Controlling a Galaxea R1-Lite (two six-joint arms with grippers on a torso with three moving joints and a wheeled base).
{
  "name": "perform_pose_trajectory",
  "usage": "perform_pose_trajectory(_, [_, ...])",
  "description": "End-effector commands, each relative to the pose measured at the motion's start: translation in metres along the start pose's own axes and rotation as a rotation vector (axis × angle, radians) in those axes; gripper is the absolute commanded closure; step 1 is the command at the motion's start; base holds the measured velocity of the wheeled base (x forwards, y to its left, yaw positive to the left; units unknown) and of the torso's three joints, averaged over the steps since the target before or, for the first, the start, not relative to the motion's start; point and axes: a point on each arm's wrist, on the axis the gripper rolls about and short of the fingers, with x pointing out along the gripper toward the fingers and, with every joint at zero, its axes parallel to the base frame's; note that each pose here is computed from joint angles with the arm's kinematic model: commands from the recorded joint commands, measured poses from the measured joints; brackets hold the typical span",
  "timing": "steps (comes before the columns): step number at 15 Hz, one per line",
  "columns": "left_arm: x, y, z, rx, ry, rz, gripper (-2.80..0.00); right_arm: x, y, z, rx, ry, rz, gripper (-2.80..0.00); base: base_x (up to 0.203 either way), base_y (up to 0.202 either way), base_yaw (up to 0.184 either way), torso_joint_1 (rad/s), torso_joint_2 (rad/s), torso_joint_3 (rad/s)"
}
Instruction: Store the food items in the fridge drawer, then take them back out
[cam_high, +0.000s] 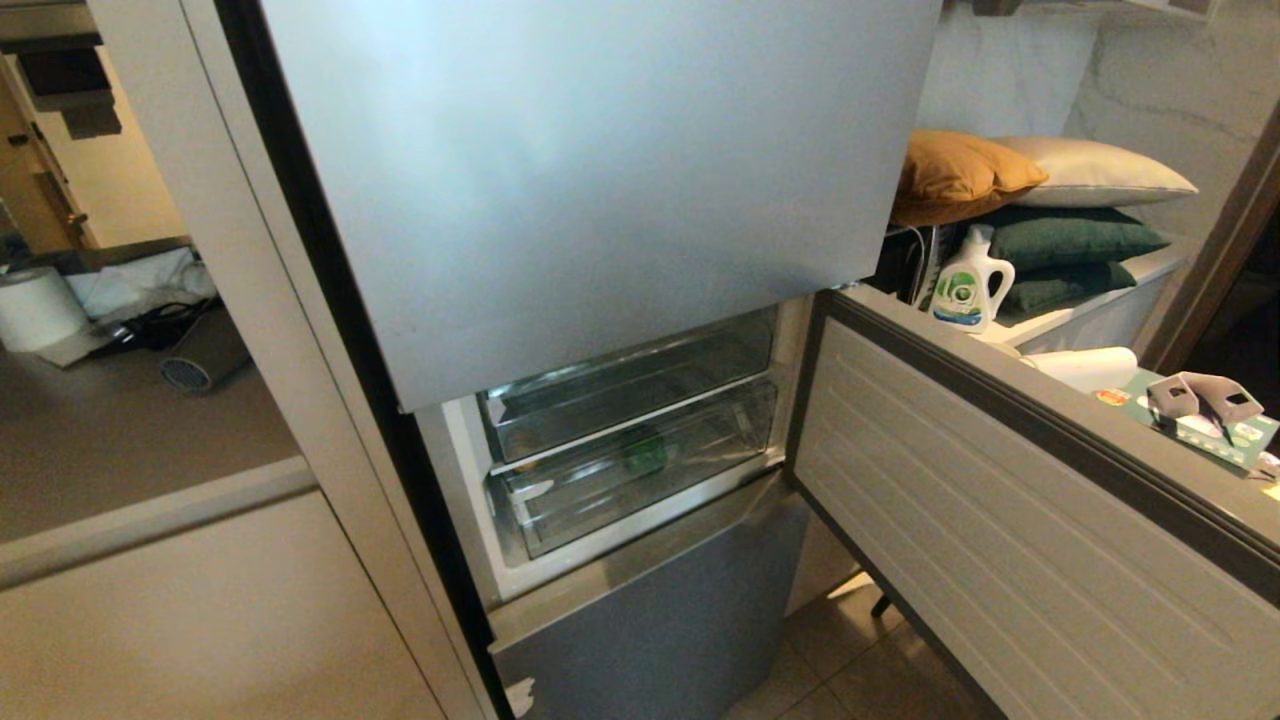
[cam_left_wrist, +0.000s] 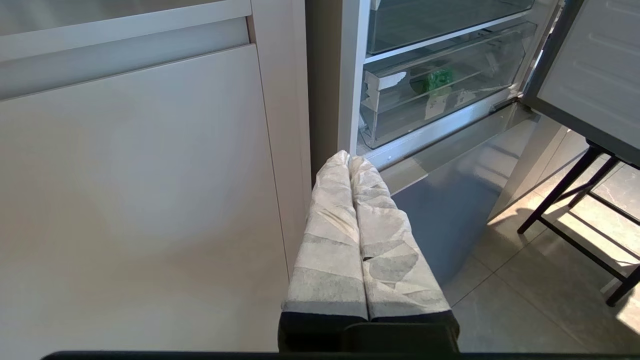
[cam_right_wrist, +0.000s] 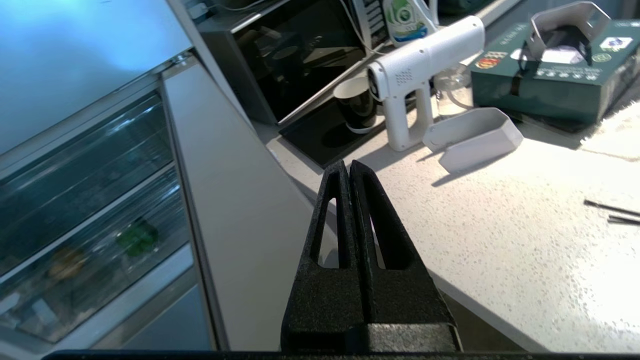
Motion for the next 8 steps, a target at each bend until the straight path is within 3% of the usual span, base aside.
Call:
perform_pose_trajectory(1, [0.001,0.000,-0.003,0.000,0.009,0.001,0.00,0.000,-0.001,-0.001,0.008,0.001,-0.007,0.00,0.000,0.000,0.000,0.000,0.00,0.000])
perform_pose_trajectory(5, [0.001,0.000,-0.003,0.000,0.009,0.000,0.00,-0.002,-0.001,-0.008,0.049,0.022,-0.027,0.00,0.000,0.000,0.000,0.000,0.00,0.000])
perform_pose_trajectory(8, [0.001,0.000,-0.003,0.000,0.009,0.001,0.00,-0.005,0.009,-0.010,0.076,0.037,0.005,0.00,0.000,0.000,0.000,0.000,0.00,0.000])
